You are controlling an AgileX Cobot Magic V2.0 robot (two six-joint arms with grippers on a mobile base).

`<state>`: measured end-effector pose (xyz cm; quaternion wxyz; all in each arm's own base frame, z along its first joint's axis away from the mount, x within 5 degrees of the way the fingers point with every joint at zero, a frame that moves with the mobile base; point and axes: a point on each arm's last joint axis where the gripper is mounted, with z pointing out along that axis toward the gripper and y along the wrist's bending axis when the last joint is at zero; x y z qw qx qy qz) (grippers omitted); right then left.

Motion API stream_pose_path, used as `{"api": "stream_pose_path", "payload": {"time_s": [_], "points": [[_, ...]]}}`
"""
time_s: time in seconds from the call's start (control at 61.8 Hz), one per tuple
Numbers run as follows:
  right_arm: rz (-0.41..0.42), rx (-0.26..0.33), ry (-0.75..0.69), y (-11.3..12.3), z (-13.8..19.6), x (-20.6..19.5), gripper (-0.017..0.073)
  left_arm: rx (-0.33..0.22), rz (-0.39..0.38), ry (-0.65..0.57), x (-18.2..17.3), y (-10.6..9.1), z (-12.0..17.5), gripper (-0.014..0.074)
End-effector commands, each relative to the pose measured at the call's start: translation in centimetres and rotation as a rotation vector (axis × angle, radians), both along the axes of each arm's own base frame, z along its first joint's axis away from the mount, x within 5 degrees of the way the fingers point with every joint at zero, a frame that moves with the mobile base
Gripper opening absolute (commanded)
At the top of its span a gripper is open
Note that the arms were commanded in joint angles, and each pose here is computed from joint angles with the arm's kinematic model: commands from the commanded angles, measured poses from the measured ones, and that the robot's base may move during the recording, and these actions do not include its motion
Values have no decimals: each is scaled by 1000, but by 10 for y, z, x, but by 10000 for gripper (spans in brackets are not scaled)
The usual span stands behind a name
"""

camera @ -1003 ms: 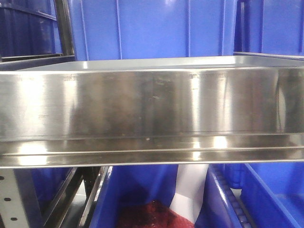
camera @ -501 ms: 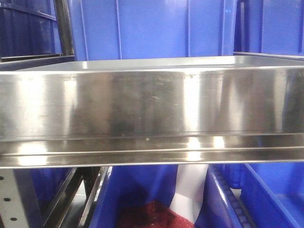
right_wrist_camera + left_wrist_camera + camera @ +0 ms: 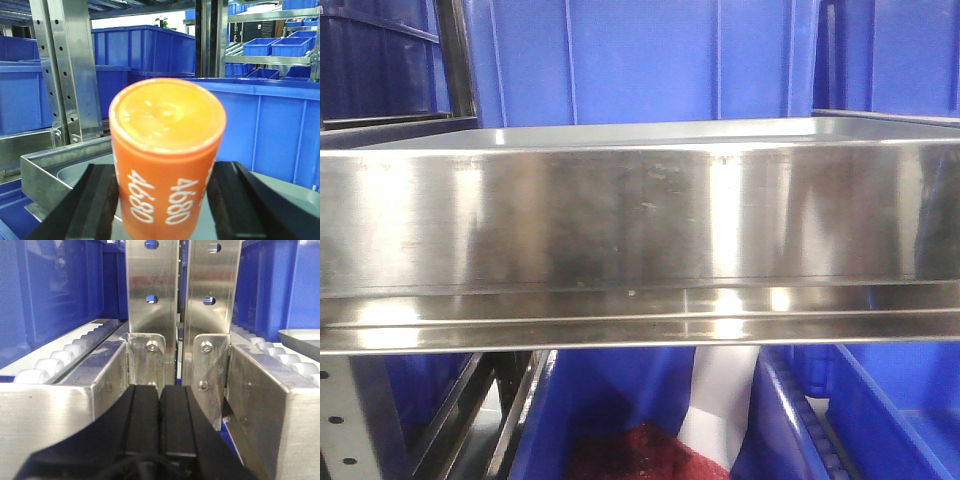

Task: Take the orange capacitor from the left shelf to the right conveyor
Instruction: 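Lift the orange cylinder up off the shelf with the right gripper, then drive the base to the red conveyor holding the cylinder in the right gripper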

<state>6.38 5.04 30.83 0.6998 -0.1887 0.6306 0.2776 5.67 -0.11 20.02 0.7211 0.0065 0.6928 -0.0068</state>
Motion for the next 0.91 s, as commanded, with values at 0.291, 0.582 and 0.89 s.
{"api": "stream_pose_path", "payload": {"time_s": [0.291,0.582,0.89], "points": [[2,65,-107,-1,18,-2,49,-7,1,-83,0,0,10,-105],[2,65,-107,-1,18,-2,49,-7,1,-83,0,0,10,-105],[2,65,-107,-1,18,-2,49,-7,1,-83,0,0,10,-105]]}}
